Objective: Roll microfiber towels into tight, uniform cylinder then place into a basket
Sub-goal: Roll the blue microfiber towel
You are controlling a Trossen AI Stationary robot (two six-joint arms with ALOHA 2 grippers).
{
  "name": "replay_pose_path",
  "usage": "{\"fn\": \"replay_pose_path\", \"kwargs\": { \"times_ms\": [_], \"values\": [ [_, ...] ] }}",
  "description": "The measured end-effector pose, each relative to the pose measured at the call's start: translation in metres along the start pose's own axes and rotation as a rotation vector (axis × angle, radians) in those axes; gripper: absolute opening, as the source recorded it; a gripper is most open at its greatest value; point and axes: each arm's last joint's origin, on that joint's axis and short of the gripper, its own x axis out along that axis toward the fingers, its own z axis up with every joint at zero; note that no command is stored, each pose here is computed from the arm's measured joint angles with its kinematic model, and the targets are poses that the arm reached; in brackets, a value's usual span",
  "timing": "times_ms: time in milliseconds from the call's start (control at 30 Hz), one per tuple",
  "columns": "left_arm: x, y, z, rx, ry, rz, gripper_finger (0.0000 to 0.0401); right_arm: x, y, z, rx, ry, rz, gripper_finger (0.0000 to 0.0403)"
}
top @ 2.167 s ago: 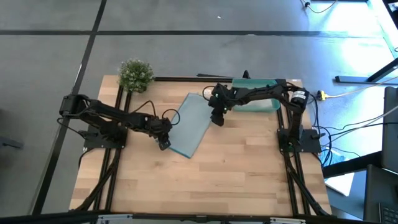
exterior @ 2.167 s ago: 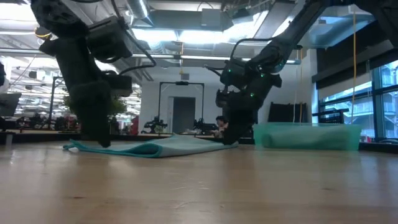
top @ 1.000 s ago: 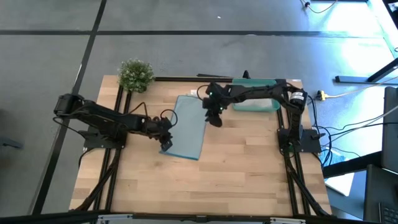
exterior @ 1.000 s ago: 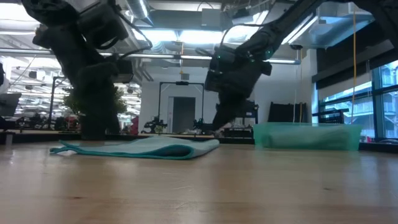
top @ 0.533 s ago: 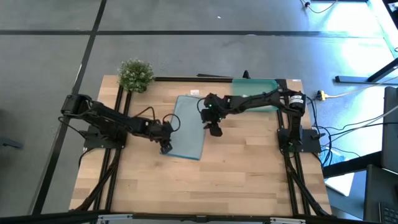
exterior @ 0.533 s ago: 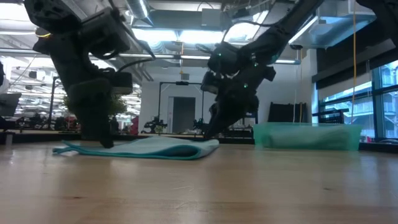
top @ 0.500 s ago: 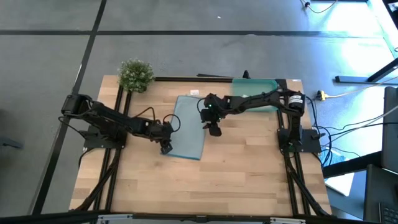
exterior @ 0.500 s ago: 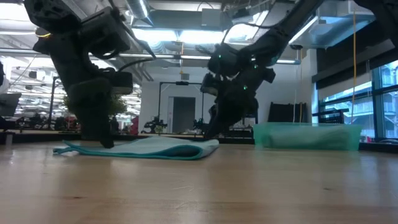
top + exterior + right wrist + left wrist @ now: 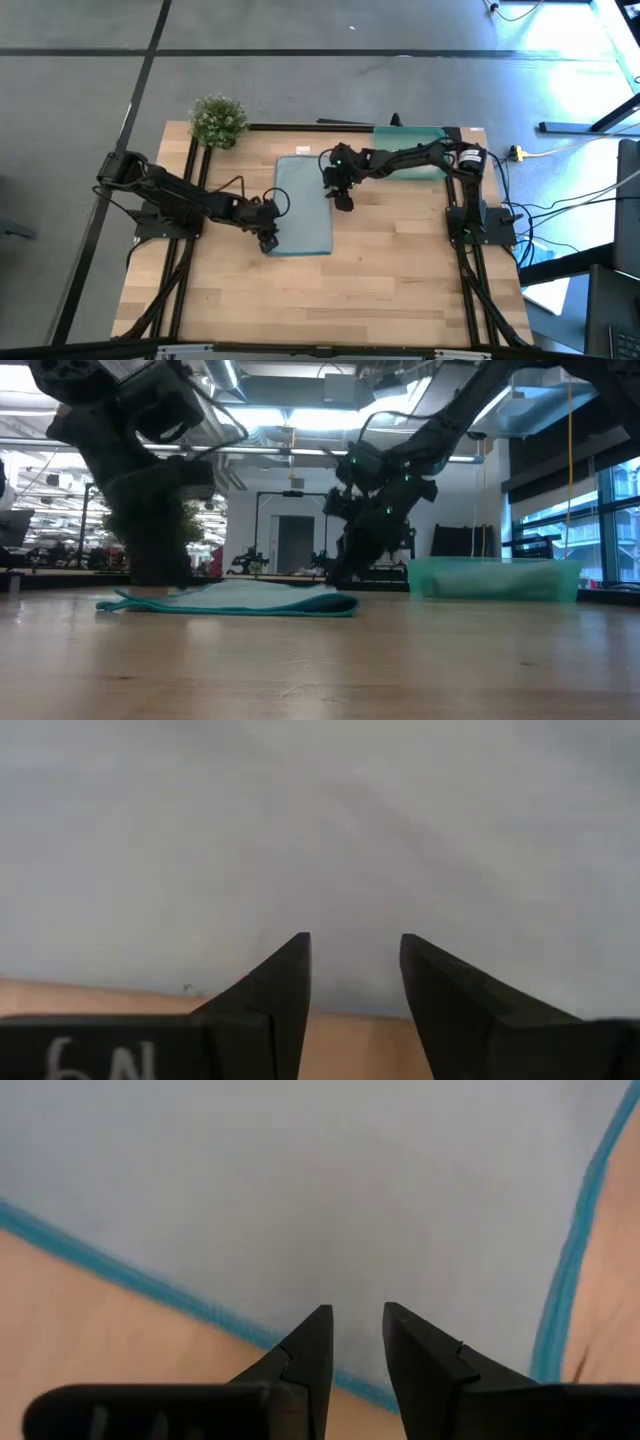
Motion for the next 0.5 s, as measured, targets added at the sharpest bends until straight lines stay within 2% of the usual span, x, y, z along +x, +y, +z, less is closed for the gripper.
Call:
{"fn": "replay_pose_path", "kwargs": {
  "times_ms": [100,300,500],
  "values": [
    [-0.007,0.001,0.005,-0.008,-0.049,0.008,0.0086,-0.017,0.001,0.015,-0.035,-0.034,0.002,0.0157],
    [-0.026,0.001,0.010,-0.016,-0.122,-0.001,0.0086,-0.052,0.033,0.039,-0.197,-0.087,0.160,0.0157],
    [-0.044,0.006,0.010,-0.022,-0.158,0.010,0.0086,-0.044,0.081,0.043,-0.386,-0.062,0.280,0.0157]
  ]
}}
